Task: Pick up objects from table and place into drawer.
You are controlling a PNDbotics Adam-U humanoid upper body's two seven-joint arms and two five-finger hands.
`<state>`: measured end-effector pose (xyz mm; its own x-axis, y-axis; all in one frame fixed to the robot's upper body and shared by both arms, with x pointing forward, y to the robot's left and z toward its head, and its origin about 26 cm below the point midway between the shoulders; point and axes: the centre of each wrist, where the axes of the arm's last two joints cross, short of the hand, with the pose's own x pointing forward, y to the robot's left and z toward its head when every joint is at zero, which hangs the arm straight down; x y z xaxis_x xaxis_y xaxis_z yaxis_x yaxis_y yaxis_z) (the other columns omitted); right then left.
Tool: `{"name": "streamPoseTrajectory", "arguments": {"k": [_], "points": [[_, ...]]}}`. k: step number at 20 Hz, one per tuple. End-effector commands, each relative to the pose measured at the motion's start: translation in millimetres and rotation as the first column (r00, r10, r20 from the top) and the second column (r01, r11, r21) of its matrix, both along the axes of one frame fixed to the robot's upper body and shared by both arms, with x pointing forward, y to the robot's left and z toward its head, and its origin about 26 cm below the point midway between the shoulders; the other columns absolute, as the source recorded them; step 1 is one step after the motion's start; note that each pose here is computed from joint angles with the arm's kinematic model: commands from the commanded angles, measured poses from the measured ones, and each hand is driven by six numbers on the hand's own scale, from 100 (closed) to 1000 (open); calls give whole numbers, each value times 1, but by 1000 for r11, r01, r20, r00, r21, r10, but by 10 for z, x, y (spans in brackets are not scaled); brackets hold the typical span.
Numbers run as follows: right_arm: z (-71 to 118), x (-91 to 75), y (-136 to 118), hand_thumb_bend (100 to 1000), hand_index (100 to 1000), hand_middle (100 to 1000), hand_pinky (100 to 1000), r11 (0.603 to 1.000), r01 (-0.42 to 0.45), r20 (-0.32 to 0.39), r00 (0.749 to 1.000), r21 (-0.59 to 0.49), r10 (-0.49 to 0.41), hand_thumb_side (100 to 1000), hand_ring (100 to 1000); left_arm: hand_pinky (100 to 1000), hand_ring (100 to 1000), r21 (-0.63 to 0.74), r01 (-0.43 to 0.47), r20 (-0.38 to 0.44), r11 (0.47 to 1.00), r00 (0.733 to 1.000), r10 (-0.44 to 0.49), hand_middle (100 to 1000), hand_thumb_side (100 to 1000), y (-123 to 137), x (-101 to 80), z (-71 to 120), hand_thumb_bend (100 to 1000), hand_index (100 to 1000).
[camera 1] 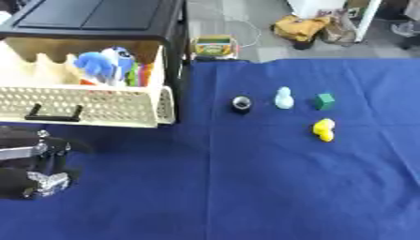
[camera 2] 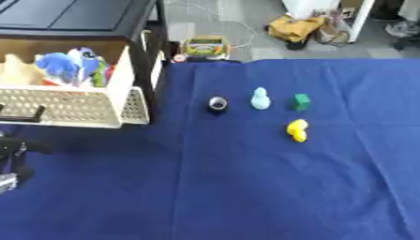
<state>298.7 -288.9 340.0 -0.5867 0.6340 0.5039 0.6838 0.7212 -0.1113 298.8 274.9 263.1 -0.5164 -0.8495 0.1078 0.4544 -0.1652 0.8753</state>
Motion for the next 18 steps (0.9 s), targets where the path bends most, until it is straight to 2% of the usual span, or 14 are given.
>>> {"name": "streamPoseTrajectory", "arguments": {"k": [1,6,12,18], "points": [[77,-57,-23,349,761,588,537,1000,3,30,1000,-10,-3,888,571,407,509,4,-36,4,999,999,36,563,1000,5,-24,62,100,1000],[61,-54,-29,354,760,586,535,1000,3,21,1000,-6,-3,886,569,423,523,-4,-96,43,995,994,96,547,1000,12,-21,121,100,995],[45,-52,-40,359,757,583,532,1000,4,12,1000,1,-4,882,566,408,505,20,-162,145,987,977,158,468,1000,16,-20,220,100,886],[32,-51,-51,365,754,580,531,1000,6,5,1000,6,-6,879,564,405,501,26,-208,203,978,959,198,449,1000,39,24,302,100,850]]}}
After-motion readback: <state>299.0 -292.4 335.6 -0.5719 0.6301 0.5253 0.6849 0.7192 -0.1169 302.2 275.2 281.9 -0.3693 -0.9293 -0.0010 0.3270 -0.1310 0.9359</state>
